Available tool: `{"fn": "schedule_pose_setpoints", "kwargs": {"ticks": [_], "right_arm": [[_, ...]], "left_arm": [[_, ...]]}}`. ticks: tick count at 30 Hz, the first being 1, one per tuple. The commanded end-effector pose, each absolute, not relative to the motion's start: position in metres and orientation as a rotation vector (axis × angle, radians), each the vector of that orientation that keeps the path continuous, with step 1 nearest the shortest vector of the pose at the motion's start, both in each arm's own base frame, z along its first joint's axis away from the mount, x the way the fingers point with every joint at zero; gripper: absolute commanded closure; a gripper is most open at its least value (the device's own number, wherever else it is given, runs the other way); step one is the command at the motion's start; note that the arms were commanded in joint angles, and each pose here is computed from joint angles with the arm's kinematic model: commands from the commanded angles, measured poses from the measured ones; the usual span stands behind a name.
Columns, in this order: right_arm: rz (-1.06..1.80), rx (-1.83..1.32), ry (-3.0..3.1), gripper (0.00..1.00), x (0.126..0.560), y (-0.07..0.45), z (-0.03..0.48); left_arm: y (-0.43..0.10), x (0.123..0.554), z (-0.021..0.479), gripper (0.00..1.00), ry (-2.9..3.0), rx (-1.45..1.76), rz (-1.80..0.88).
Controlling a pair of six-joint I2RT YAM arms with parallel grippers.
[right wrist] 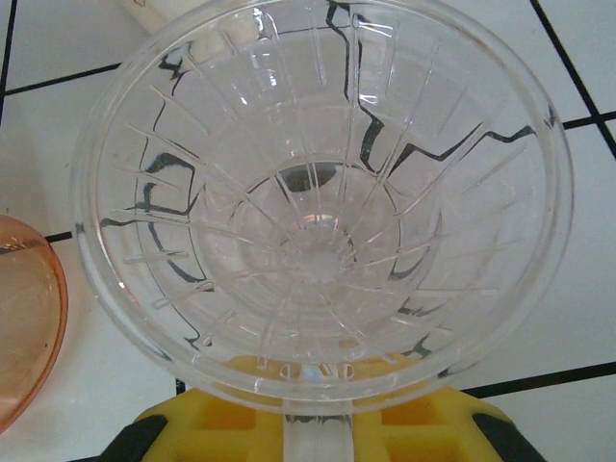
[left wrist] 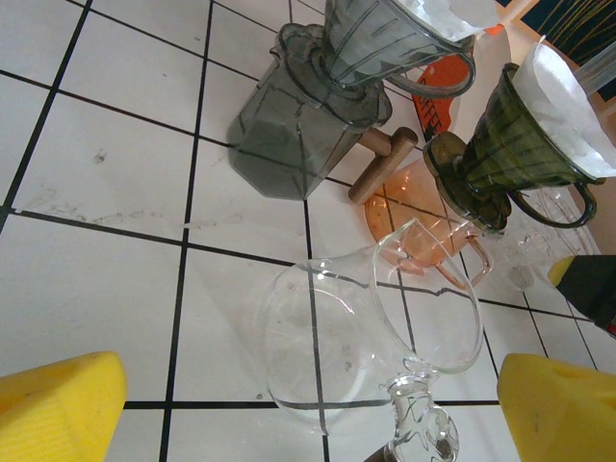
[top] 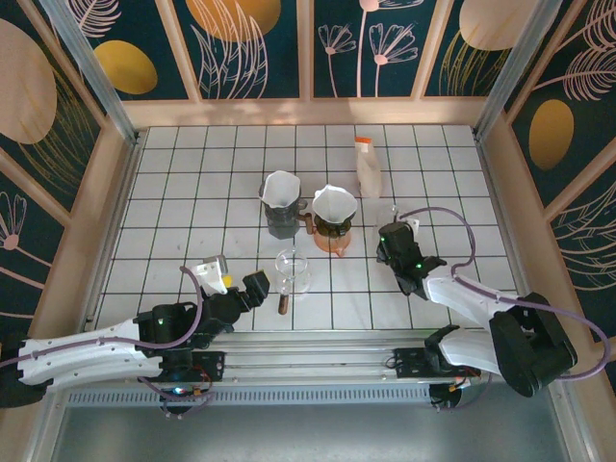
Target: Place the coffee filter in the dripper
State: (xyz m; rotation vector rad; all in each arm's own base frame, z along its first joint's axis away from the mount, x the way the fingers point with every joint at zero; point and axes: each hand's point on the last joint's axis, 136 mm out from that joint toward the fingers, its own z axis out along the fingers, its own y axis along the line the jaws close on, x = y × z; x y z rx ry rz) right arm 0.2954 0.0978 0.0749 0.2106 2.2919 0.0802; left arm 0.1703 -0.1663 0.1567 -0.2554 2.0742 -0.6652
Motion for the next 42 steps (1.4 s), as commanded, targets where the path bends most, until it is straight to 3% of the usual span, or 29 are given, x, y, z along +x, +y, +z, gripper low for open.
{"fn": "schedule_pose_setpoints", "kwargs": {"ticks": [1, 8, 18, 28, 36, 42], "right_arm": [[0.073, 0.230, 2.208, 0.92, 0.303, 0.095, 0.103], [0.113, 0.241, 2.150, 0.95, 0.297, 0.097, 0.135], [0.199, 0.163, 1.914, 0.96, 0.291, 0.116, 0.248], [0.505, -0.257, 1.723, 0.95, 0.237, 0.212, 0.330], [0.637, -0.657, 1.919, 0.95, 0.182, 0.295, 0.290], [0.657, -0.790, 2.051, 0.95, 0.158, 0.322, 0.250]], "left_arm": [[-0.163, 0.172, 0.156, 0.02, 2.056, -0.277, -0.653], [-0.164, 0.174, 0.166, 0.01, 2.036, -0.266, -0.643], [-0.158, 0.175, 0.173, 0.01, 2.023, -0.271, -0.630], [-0.149, 0.175, 0.181, 0.02, 2.009, -0.286, -0.615], [-0.141, 0.175, 0.189, 0.01, 1.991, -0.302, -0.610], [-0.135, 0.175, 0.193, 0.01, 1.977, -0.317, -0.612]]}}
